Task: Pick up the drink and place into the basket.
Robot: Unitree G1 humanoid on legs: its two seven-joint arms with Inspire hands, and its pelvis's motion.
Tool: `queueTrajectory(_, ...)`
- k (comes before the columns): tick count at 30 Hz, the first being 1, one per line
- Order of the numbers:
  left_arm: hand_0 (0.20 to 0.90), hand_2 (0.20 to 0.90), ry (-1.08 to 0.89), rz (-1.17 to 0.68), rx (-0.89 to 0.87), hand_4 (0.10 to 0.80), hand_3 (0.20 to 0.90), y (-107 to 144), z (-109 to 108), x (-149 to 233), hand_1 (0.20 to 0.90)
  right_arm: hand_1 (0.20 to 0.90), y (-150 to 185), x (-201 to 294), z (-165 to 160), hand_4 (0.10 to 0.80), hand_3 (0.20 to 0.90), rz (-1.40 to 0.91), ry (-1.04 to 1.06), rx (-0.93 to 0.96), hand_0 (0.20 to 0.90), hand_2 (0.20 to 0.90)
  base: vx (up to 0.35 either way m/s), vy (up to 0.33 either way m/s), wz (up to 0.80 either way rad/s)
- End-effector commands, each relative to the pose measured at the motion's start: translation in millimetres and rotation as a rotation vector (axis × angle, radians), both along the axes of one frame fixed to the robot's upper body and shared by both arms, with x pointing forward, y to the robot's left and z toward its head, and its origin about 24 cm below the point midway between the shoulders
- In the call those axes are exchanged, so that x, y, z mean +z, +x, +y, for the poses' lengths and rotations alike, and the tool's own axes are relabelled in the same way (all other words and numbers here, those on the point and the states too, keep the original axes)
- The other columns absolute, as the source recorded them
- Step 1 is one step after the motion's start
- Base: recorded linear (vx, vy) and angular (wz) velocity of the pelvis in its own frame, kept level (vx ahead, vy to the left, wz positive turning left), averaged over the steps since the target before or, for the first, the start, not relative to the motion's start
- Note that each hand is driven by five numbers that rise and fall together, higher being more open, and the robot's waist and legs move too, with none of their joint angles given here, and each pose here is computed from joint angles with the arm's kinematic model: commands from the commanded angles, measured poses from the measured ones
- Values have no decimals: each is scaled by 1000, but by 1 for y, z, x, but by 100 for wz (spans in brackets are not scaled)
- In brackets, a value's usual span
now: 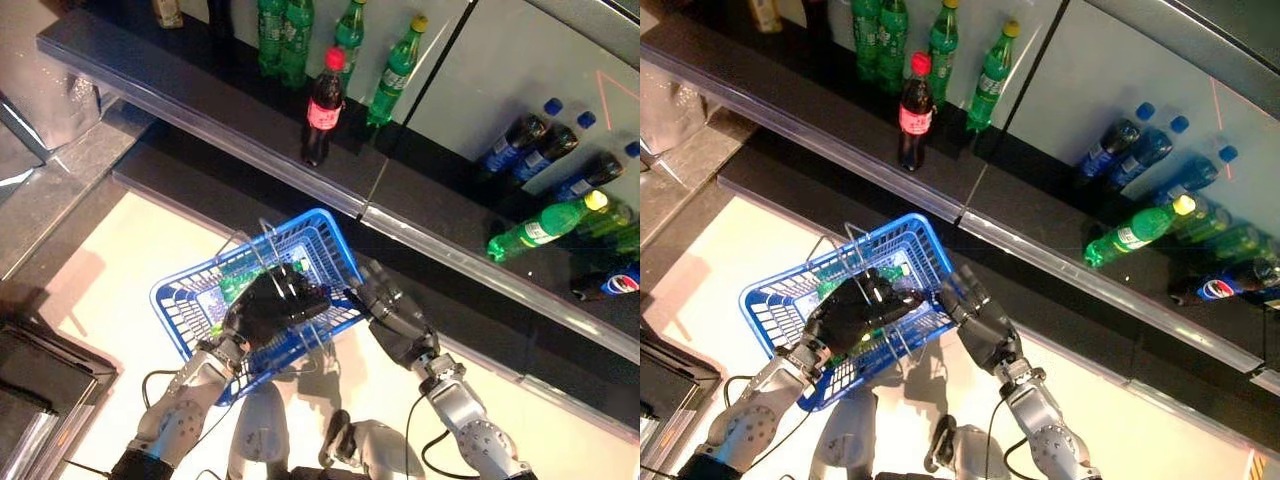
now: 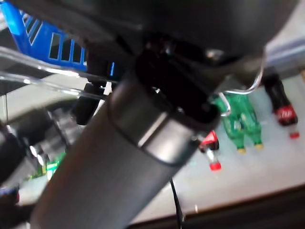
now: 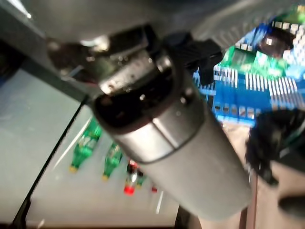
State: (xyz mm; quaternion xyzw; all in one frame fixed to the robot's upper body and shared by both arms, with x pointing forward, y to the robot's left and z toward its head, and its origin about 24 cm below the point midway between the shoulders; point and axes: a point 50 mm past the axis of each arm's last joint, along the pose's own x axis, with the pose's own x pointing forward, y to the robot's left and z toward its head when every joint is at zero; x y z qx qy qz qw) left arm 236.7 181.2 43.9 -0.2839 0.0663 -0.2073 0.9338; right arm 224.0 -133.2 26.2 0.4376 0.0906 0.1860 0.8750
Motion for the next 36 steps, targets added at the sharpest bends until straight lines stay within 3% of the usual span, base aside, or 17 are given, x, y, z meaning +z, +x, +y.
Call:
queueTrajectory(1, 300, 300, -357, -740, -87, 100, 200, -4, -34, 128, 300, 900, -5, 15, -15, 800, 900, -131, -91, 48, 900, 900, -63, 25, -22)
queueTrajectory(2, 300, 300, -357, -722, -55, 100, 200, -6, -22, 121, 300, 900, -8, 13, -17, 800, 900, -123, -96, 54, 900, 900, -118, 56, -24)
queueTrajectory(3, 300, 300, -355, -682, 0, 100, 200, -18, 17, 95, 300, 900, -22, 3, -35, 800, 900, -96, -117, 44, 900, 900, -89, 50, -15)
queueTrajectory(9, 300, 300, -326, -466, 152, 100, 200, -45, 54, 48, 300, 900, -43, -27, -58, 800, 900, 80, -155, -22, 900, 900, -97, 5, -4)
queueTrajectory(21, 300, 300, -198, 2, 481, 100, 200, -55, 78, -55, 300, 900, -71, -96, -68, 800, 900, 435, -377, -20, 900, 900, -44, -1, -6)
queueTrajectory(28, 300, 300, -56, 323, 605, 100, 200, -57, 73, -113, 300, 900, -92, -151, -79, 800, 900, 763, -618, -58, 900, 900, -22, 0, -1)
queueTrajectory(32, 300, 300, 37, 557, 627, 100, 200, -76, 62, -152, 300, 900, -134, -182, -97, 800, 900, 991, -878, -7, 900, 900, -26, 16, -2)
queueTrajectory(36, 300, 300, 40, 671, 658, 100, 200, -90, 62, -167, 300, 900, -147, -188, -96, 800, 900, 1040, -929, 41, 900, 900, -17, 15, -6)
